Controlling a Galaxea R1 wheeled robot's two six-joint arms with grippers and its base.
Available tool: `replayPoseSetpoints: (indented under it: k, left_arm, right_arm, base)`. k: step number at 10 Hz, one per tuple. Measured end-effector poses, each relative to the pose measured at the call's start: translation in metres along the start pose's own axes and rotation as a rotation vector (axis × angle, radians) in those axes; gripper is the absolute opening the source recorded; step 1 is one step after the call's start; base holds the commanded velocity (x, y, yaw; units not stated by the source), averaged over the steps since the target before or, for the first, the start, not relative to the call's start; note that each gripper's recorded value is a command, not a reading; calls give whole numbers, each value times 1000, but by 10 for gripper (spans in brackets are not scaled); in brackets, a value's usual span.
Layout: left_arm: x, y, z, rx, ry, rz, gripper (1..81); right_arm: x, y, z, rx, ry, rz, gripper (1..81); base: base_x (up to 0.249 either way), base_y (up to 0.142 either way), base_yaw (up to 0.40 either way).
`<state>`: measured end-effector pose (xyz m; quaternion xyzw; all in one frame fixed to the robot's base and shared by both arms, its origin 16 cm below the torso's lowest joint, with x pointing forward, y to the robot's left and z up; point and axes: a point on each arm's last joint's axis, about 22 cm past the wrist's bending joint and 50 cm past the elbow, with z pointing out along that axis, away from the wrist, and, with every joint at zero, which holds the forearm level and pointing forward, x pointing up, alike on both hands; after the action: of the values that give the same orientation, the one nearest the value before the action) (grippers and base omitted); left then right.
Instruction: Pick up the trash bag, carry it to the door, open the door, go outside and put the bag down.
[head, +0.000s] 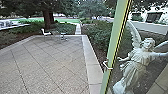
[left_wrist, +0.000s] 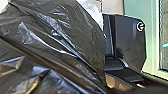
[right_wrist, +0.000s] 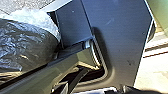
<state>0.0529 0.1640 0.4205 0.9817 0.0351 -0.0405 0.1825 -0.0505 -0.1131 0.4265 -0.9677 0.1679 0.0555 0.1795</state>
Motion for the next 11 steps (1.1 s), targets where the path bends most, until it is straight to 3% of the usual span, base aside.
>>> replayPoseSetpoints:
  k: [5, 7, 9, 11]
  left_arm:
    - [5, 1, 0, 0, 6, 1, 10]
    - [-7, -1, 0, 1, -8, -2, 10]
    - [12, 2, 0, -1, 15, 4, 10]
    - [5, 0, 0, 1, 7, 1, 10]
  right_arm:
    - [6, -1, 0, 1, 8, -4, 811]
    - [-5, 2, 0, -2, -5, 4, 811]
    - [13, -3, -1, 3, 17, -7, 811]
    - [-2, 1, 0, -2, -4, 1, 811]
  base:
    - [88, 0, 0]
    - [88, 0, 0]
    - [88, 0, 0]
    - [88, 0, 0]
